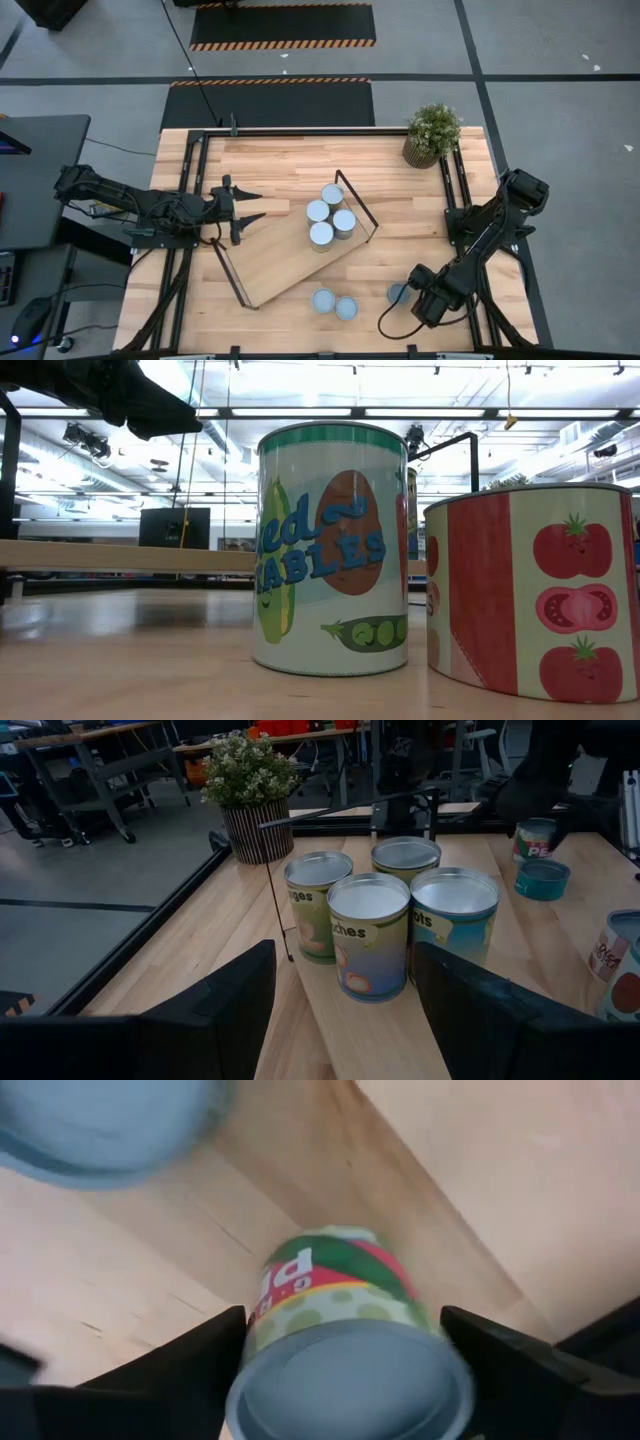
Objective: Pick and place cans onto a shelf
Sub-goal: Put the right small can on the shelf
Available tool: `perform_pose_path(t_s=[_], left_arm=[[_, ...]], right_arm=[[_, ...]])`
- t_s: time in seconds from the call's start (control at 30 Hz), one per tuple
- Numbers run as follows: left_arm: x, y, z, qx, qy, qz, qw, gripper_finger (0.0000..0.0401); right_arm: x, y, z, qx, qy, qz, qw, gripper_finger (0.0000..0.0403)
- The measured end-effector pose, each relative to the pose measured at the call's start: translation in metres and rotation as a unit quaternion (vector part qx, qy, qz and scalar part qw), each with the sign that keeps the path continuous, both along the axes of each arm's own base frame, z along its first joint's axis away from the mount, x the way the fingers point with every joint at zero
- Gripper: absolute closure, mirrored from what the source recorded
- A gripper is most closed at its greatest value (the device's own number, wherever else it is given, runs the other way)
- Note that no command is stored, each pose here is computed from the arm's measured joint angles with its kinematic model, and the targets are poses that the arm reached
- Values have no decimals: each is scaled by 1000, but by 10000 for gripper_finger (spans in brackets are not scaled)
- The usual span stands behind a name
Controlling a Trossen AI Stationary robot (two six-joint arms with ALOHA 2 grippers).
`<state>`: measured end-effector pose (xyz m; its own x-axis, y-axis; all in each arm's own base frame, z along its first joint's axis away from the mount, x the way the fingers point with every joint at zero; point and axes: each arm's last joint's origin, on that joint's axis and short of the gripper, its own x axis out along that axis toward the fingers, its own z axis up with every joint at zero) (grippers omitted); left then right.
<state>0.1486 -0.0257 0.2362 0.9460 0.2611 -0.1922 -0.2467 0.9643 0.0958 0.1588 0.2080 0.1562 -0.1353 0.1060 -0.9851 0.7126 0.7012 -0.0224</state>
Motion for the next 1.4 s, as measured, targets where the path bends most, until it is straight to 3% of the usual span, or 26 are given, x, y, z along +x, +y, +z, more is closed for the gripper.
perform_pose_path(t_s=[0.3,0.47,0.67,0.8,0.9,1.07,1.4], left_arm=[[0,0,0,0,0,0,1000,158],[0,0,0,0,-1,0,1000,158],[0,0,0,0,-1,0,1000,158],[0,0,0,0,-1,0,1000,158],[0,0,0,0,-1,0,1000,158],[0,0,0,-1,-2,0,1000,158],[0,0,0,0,-1,0,1000,158]], right_arm=[[6,-4,4,17,23,31,999,95],[30,-10,34,16,5,48,999,96],[62,-22,83,-35,-71,69,994,97],[84,-27,106,-53,-162,91,981,97],[101,-29,111,-68,-191,118,972,97],[142,-21,110,-86,-218,196,952,97],[218,-19,121,-194,-208,327,901,98]])
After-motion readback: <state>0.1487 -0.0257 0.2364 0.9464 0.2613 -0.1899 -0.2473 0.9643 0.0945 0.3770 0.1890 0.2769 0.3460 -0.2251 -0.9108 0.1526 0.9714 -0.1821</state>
